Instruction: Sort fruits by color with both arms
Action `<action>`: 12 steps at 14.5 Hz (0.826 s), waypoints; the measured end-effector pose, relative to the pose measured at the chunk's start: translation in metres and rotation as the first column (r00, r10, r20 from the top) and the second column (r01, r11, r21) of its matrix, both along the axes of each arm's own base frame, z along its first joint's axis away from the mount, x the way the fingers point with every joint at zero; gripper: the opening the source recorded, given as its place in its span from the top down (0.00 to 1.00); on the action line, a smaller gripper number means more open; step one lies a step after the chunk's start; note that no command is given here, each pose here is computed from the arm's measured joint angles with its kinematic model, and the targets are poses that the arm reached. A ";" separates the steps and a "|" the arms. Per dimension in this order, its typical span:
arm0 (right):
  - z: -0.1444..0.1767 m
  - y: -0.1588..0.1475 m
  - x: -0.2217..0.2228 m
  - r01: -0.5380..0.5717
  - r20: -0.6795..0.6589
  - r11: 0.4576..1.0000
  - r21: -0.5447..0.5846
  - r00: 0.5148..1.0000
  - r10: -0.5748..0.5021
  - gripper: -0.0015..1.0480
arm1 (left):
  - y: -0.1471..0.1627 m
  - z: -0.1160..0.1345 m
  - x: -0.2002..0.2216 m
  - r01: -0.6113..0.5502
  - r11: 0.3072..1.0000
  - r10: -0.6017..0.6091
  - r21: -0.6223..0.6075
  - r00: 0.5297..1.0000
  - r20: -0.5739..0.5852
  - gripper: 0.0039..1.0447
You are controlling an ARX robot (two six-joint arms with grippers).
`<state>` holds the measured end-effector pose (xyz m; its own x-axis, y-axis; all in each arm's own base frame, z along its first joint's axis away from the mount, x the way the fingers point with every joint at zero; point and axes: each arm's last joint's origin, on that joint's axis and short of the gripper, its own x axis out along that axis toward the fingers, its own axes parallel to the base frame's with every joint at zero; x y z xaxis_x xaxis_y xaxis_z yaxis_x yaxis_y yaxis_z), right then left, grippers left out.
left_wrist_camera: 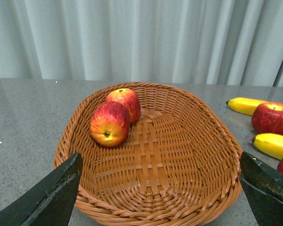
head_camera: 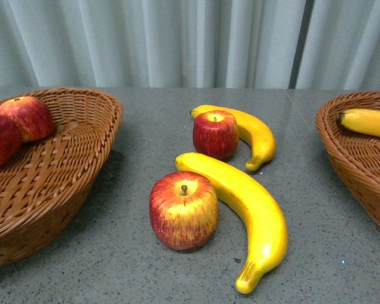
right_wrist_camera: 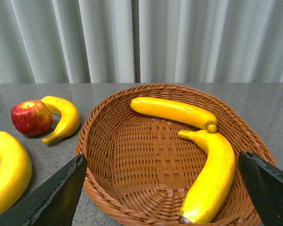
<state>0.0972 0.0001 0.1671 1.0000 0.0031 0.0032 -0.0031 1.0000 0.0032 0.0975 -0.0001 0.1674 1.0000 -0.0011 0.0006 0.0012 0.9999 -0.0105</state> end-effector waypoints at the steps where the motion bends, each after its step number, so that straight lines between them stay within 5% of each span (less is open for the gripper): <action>1: 0.000 0.000 0.000 0.000 0.000 1.000 0.000 1.000 0.000 0.06 | 0.000 0.000 0.000 0.000 1.000 0.000 0.000 1.000 0.000 0.06; 11: 0.000 0.000 0.000 0.000 0.000 1.000 0.000 1.000 0.000 0.06 | 0.000 0.000 0.000 0.000 1.000 0.000 0.000 1.000 0.000 0.06; 12: 0.000 0.000 0.000 0.002 0.000 1.000 0.000 1.000 -0.002 0.06 | -0.003 -0.002 0.000 -0.096 0.995 0.097 0.018 0.984 -0.152 0.06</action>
<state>0.0972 0.0000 0.1672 1.0000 0.0015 0.0036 -0.0015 1.0000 0.0036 0.0978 -0.0027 0.1650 0.9837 0.0962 -0.1517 -0.0962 0.9953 0.0070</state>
